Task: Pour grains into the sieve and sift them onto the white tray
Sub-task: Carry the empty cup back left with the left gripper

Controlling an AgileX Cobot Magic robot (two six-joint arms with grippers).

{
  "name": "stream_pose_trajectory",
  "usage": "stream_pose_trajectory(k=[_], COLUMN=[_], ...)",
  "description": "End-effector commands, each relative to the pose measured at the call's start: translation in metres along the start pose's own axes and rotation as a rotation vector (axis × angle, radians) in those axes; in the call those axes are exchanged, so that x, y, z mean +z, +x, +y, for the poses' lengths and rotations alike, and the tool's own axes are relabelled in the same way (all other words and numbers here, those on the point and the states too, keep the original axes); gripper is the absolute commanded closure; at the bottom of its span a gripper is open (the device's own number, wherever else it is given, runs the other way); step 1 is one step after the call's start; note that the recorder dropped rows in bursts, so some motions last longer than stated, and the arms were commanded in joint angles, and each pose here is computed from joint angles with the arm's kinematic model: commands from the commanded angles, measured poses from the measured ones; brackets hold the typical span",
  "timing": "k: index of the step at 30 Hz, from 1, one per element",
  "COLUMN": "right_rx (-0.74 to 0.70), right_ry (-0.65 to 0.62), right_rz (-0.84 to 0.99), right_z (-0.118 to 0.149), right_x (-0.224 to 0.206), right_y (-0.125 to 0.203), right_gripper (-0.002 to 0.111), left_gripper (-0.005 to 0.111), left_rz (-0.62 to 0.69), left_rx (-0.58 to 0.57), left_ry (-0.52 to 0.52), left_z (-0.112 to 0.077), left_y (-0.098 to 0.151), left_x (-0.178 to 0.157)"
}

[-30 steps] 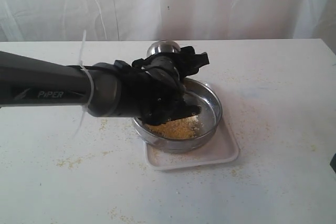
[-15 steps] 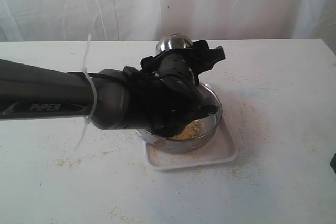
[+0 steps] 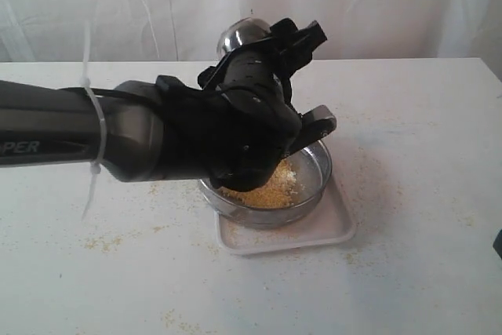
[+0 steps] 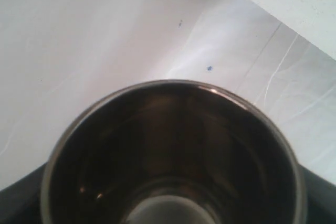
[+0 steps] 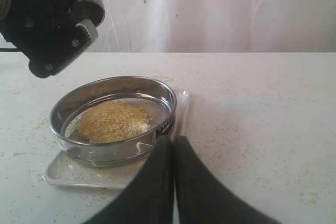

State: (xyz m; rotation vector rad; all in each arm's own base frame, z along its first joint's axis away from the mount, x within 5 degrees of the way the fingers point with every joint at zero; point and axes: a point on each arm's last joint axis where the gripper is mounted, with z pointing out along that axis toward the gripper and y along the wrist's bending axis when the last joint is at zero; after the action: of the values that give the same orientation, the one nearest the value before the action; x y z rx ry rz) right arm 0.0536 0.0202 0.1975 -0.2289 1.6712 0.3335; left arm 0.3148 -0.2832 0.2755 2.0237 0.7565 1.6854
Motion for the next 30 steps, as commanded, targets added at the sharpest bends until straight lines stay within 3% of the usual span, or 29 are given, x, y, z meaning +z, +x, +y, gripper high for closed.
stream_pose_trajectory(k=[1,3,4,7,9,13,15,18,21,26,30], right_rx=[-0.003,-0.003,-0.003,-0.003,-0.003,-0.003,-0.003,-0.003,-0.003,-0.003,-0.003], right_ry=[0.007,0.007,0.007,0.007,0.007,0.007,0.007,0.007,0.007,0.007,0.007], right_rz=[-0.012,-0.012,-0.012,-0.012,-0.012,-0.012,-0.012,-0.012,-0.012,-0.012,-0.012], right_z=[-0.001,-0.001,-0.001,-0.001,-0.001,-0.001,-0.001,-0.001,-0.001,-0.001,-0.001], right_x=[0.0,0.0,0.0,0.0,0.0,0.0,0.0,0.0,0.0,0.0,0.0], right_y=[0.0,0.0,0.0,0.0,0.0,0.0,0.0,0.0,0.0,0.0,0.0], right_gripper=[0.108,0.108,0.108,0.108,0.108,0.108,0.108,0.108,0.108,0.108,0.108], left_gripper=[0.107,0.107,0.107,0.107,0.107,0.107,0.107,0.107,0.107,0.107,0.107], left_rz=[0.037,0.026,0.004,-0.006,-0.011,-0.078,-0.184,-0.273,-0.235,-0.136,-0.05], left_rx=[-0.119,-0.224,-0.373,-0.606,-0.797,-1.44,-1.765,-2.072,-2.183,-2.319,-2.382], left_ry=[-0.022,0.033,0.107,0.164,0.195,0.326,0.373,0.385,0.364,0.233,0.227], left_z=[0.006,0.003,-0.002,-0.016,-0.035,-0.099,-0.132,-0.182,-0.219,-0.258,-0.283], left_y=[0.018,0.026,0.038,0.069,0.091,0.133,0.135,0.121,0.113,0.111,0.105], left_x=[-0.009,-0.012,-0.016,-0.022,-0.028,-0.032,-0.031,-0.03,-0.032,-0.04,-0.044])
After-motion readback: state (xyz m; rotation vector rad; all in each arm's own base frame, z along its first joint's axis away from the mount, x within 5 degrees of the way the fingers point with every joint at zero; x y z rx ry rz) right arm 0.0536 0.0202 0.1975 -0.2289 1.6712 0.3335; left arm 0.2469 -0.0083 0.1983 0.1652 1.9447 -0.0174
